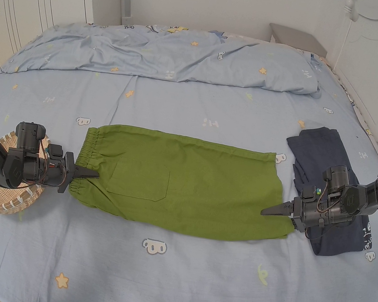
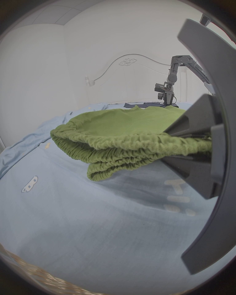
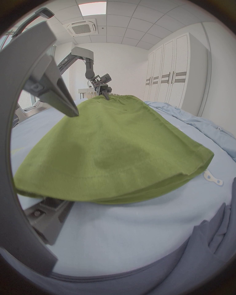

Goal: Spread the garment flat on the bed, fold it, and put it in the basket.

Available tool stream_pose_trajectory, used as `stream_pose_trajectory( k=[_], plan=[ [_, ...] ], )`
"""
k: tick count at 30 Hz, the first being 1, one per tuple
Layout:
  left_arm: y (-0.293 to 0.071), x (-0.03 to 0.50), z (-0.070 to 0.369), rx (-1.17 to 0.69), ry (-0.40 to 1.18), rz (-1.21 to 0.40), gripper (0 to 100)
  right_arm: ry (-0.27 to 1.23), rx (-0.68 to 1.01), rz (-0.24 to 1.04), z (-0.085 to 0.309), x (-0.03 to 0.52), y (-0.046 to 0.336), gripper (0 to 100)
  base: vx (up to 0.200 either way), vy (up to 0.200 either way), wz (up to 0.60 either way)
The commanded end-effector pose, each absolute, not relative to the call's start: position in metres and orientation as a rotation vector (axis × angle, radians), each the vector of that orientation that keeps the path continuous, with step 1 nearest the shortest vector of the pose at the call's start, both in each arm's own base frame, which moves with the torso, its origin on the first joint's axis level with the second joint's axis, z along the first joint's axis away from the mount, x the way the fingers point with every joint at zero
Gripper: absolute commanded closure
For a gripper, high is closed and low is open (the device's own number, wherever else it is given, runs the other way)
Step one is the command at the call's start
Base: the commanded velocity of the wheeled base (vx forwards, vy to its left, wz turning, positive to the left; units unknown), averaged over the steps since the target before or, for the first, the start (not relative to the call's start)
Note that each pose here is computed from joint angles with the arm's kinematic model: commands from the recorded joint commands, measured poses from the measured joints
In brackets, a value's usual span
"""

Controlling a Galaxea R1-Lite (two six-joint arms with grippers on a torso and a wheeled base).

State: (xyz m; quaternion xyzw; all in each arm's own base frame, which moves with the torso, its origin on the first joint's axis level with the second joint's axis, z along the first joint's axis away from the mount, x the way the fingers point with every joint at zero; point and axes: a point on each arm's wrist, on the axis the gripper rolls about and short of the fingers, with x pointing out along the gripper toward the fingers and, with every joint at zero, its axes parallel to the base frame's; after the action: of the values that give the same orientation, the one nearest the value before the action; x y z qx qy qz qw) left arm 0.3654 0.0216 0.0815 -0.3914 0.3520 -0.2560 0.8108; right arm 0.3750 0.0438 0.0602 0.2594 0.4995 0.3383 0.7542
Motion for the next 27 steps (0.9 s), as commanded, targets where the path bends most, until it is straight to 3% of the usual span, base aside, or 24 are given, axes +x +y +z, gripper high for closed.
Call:
stream_pose_trajectory(
  k=[1,16,27],
  plan=[
    [0.022,0.365,0.082,-0.836,0.751,-0.547,100,1.067,0.559,0.732,0.061,0.378,0.040,100,0.000,0.000,0.00],
    [0.022,0.365,0.083,-0.837,0.750,-0.546,100,1.010,0.551,0.724,0.082,0.373,0.031,100,0.000,0.000,0.00],
    [0.022,0.350,0.101,-0.847,0.799,-0.528,100,0.942,0.527,0.729,0.143,0.336,0.025,100,0.000,0.000,0.00]
  ],
)
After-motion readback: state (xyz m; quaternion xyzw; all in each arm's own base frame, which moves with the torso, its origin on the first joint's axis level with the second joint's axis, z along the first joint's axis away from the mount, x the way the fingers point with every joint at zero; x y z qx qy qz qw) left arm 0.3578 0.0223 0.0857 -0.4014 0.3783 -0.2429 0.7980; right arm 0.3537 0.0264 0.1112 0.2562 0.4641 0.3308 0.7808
